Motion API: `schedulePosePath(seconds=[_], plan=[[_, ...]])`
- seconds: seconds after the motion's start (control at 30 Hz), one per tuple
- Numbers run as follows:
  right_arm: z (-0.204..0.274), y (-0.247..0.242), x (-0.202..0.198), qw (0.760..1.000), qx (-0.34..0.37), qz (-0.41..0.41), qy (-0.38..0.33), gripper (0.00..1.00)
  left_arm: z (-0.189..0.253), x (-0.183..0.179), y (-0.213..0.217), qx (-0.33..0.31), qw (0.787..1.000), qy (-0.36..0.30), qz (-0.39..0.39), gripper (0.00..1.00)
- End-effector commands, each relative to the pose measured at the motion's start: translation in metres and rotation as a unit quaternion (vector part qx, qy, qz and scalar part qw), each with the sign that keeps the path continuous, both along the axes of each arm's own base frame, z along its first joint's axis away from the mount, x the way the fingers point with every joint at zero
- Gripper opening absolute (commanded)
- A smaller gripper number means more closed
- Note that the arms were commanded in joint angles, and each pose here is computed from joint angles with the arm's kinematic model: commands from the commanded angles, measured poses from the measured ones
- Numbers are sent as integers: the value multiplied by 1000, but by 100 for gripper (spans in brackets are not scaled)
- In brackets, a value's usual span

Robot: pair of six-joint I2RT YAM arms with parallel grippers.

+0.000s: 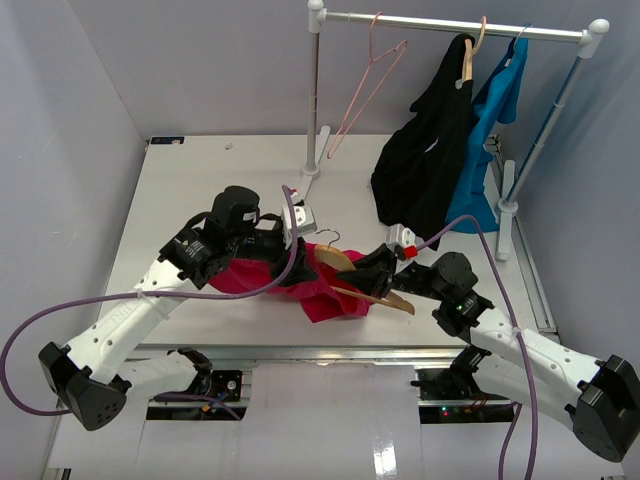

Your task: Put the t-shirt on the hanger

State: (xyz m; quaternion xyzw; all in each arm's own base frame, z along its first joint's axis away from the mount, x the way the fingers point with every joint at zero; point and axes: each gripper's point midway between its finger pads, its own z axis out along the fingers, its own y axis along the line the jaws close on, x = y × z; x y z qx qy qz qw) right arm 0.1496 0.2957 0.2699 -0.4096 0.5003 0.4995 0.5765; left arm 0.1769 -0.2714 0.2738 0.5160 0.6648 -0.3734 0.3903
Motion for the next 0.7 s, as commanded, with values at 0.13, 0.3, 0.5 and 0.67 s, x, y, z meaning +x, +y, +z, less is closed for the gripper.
schedulePosePath(seconds=[0.13,0.3,0.5,0.67], plan=[[47,-6,3,996,53,-14,-69,8,28,-8,-3,-7,999,-2,-34,54],[47,-7,1,996,53,-10,-69,8,30,-8,-2,-4,999,-9,-36,0],[47,-7,-4,996,54,0,-71,8,30,-17,-5,-14,998,-2,-69,0],[48,-6,-6,996,51,12,-72,8,34,-28,-13,-39,994,16,-104,0]])
